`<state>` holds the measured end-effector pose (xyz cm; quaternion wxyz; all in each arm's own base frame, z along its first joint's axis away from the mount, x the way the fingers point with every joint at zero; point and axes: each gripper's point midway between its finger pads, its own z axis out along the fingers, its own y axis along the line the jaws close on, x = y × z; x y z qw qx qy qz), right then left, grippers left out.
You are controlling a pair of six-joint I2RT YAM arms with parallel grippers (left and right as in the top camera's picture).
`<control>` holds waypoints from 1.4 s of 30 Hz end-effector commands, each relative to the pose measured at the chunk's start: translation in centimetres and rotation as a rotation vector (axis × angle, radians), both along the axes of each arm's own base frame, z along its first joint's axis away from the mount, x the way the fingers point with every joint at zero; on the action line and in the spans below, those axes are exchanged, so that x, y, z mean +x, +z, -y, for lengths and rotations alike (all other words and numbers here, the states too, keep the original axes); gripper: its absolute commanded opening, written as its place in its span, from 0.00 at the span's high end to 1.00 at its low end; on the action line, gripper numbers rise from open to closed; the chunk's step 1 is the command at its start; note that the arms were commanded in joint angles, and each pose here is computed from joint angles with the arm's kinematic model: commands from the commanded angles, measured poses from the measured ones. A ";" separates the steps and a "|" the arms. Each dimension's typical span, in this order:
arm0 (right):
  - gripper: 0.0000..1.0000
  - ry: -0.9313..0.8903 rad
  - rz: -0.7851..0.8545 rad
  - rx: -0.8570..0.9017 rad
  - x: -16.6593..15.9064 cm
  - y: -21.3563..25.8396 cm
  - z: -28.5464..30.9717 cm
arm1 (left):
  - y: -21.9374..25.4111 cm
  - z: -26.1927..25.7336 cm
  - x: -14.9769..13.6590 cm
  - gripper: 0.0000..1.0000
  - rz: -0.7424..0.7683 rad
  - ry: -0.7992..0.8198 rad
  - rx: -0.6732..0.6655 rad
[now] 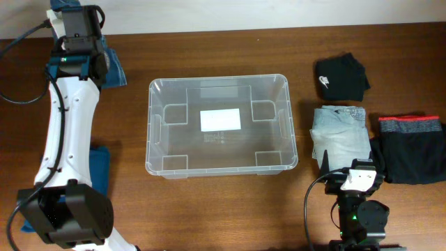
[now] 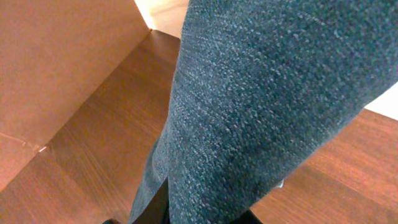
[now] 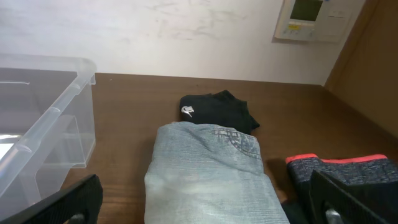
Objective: Pack container
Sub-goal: 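Lift the blue jeans with the left gripper toward the box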
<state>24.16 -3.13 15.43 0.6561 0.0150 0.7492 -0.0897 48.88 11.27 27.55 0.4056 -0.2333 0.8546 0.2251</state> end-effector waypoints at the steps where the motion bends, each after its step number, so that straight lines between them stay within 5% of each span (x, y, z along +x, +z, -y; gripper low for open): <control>1: 0.02 -0.032 -0.016 0.002 -0.2 -0.3 0.6 | 5.9 -0.7 -1.4 0.99 0.151 0.046 0.015; 8: 0.02 -0.032 -0.016 0.002 -0.2 -0.3 0.6 | 12.9 -0.3 -4.2 0.99 0.310 0.040 0.017; 23: 0.02 -0.032 -0.016 0.002 -0.2 -0.3 0.6 | 27.8 4.3 -17.3 0.99 0.721 -0.166 -0.064; 30: 0.02 -0.032 -0.016 0.002 -0.2 -0.3 0.6 | 28.2 9.9 -20.8 0.99 0.727 -0.414 -0.203; 42: 0.02 -0.032 -0.016 0.002 -0.2 -0.3 0.6 | 26.5 18.9 -20.7 0.99 0.616 -0.826 -0.466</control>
